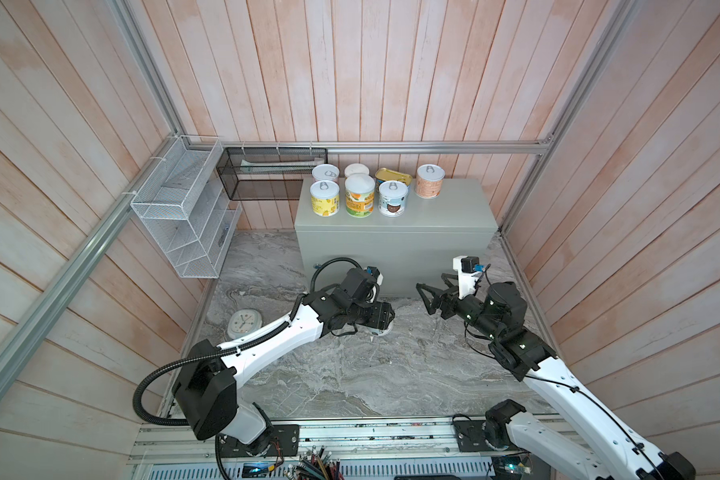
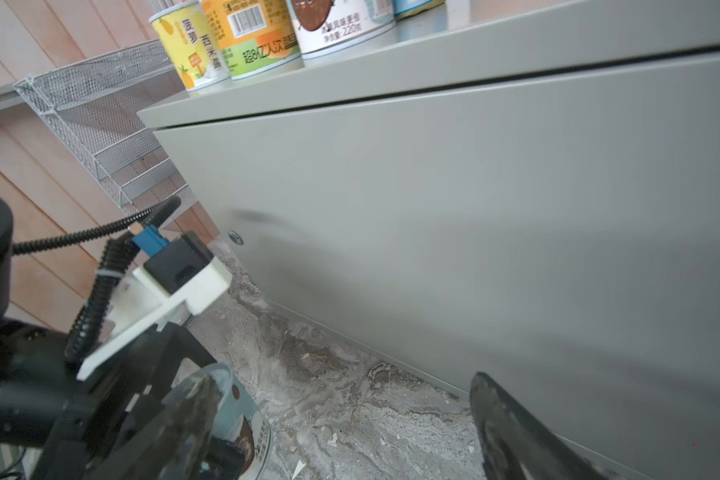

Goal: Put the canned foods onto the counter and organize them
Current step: 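Lift the pale-blue can toward the right gripper while the right gripper reaches for it, then close the right gripper on the pale-blue can held by the left gripper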

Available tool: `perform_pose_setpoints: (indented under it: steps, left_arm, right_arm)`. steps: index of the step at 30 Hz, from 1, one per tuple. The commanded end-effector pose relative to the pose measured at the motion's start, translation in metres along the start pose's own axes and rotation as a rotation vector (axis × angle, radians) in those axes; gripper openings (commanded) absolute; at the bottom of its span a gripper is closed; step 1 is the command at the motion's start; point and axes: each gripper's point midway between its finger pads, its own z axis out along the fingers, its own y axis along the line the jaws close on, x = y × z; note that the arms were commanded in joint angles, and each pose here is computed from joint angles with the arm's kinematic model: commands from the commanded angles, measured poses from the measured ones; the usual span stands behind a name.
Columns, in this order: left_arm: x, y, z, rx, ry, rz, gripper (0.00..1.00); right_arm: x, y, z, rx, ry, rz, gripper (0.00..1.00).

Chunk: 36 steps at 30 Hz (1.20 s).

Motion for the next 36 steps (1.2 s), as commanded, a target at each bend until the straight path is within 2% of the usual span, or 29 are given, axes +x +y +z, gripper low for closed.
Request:
perform_pose_setpoints:
  steps: [1, 5, 9, 16, 21, 34, 36]
  left_arm:
    - [-0.018, -0.005, -0.028, 0.05, -0.036, -0.03, 0.6]
    - [-0.026, -0.001, -0.041, 0.07, -0.044, -0.048, 0.6]
    - [-0.03, 0.002, -0.047, 0.09, -0.042, -0.056, 0.6]
    - [-0.034, -0.002, -0.053, 0.138, -0.029, -0.062, 0.6]
    - [-0.038, -0.009, -0.059, 0.183, -0.032, -0.062, 0.6]
    - [-0.051, -0.028, -0.077, 0.255, -0.064, -0.042, 0.6]
    - [-0.05, -0.03, -0.077, 0.266, -0.067, -0.044, 0.6]
  right_arm:
    - [-0.007, 0.011, 0.001, -0.041, -0.035, -0.102, 0.95]
    - [0.001, 0.019, -0.001, -0.088, -0.043, -0.117, 0.95]
    - [0.012, 0.042, -0.003, -0.201, -0.04, -0.14, 0.95]
    - [0.035, 0.074, -0.005, -0.329, -0.009, -0.23, 0.95]
    - [0.038, 0.095, -0.011, -0.446, -0.01, -0.229, 0.95]
    - [0.051, 0.121, 0.01, -0.493, 0.011, -0.268, 0.95]
    - [0.049, 0.125, 0.013, -0.504, 0.002, -0.272, 0.92]
